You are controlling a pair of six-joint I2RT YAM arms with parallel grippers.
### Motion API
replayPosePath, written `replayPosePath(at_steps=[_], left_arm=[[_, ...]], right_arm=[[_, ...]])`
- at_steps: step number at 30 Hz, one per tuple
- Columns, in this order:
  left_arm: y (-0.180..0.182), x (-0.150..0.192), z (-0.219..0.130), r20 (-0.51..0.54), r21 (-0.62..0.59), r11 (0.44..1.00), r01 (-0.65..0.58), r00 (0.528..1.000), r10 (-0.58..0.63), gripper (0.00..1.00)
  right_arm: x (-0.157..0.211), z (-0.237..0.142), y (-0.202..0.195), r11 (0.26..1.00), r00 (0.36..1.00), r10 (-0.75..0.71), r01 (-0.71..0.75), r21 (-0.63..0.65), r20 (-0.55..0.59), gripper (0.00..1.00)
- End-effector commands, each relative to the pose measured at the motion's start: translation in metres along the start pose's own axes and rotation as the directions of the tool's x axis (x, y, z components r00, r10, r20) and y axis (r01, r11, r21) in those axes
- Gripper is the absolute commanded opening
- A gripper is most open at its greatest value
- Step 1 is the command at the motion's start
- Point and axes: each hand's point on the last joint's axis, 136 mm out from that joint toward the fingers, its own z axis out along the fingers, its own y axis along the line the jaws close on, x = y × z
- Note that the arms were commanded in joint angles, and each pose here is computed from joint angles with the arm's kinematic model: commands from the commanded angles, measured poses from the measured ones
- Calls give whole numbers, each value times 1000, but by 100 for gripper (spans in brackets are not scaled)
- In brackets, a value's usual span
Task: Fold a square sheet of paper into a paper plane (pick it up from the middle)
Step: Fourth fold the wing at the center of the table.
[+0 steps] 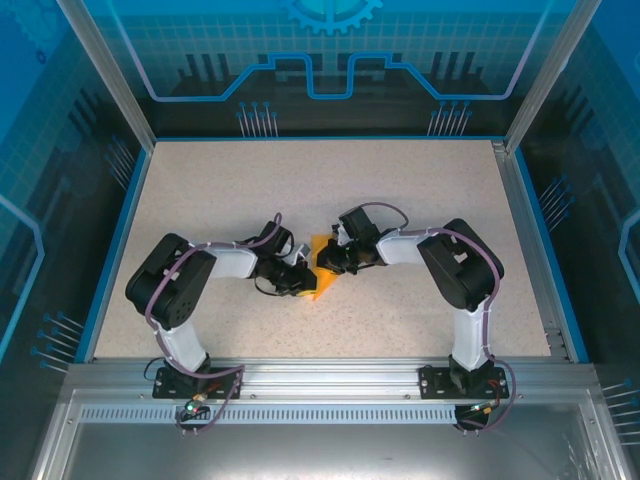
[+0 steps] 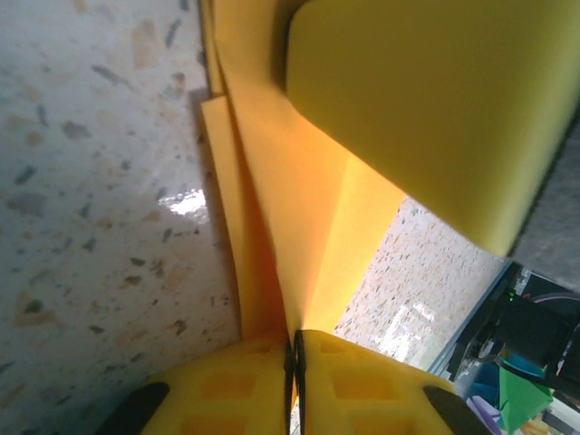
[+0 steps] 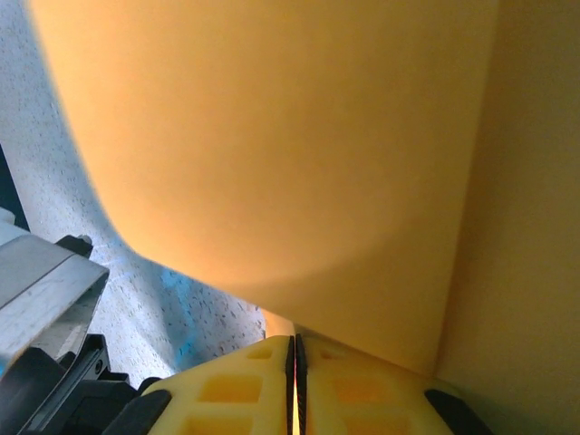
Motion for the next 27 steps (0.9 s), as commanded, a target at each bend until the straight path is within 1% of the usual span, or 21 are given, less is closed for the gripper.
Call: replayPosePath(at_steps=[1, 4, 9, 11, 14, 17, 20, 24, 27], left_arm=[[39, 46, 3, -119, -176, 976, 128, 981, -150, 15], [41, 46, 1, -115, -212, 969, 128, 981, -155, 15], [44, 49, -2, -113, -261, 959, 113, 983, -147, 2], [46, 51, -6, -110, -289, 951, 110, 983, -147, 1], [48, 53, -9, -104, -311, 944, 110, 983, -149, 4], [47, 54, -10, -99, -313, 944, 108, 984, -145, 12], [44, 54, -11, -95, -307, 947, 99, 986, -134, 17], [42, 53, -13, -95, -309, 947, 94, 987, -129, 17], [41, 53, -13, -94, -307, 948, 89, 988, -123, 15]], right_arm=[[26, 17, -69, 975, 994, 89, -75, 208, -60, 12], [26, 17, -68, 976, 994, 86, -72, 206, -60, 12], [26, 17, -70, 974, 994, 90, -75, 211, -60, 12], [26, 17, -69, 974, 994, 90, -75, 212, -62, 12], [27, 18, -71, 973, 994, 93, -77, 217, -63, 12], [27, 18, -72, 973, 994, 93, -76, 220, -65, 12], [27, 19, -73, 972, 993, 97, -81, 219, -66, 12], [27, 19, -72, 973, 993, 94, -78, 215, -66, 12], [27, 19, -69, 974, 993, 93, -77, 212, -67, 12]])
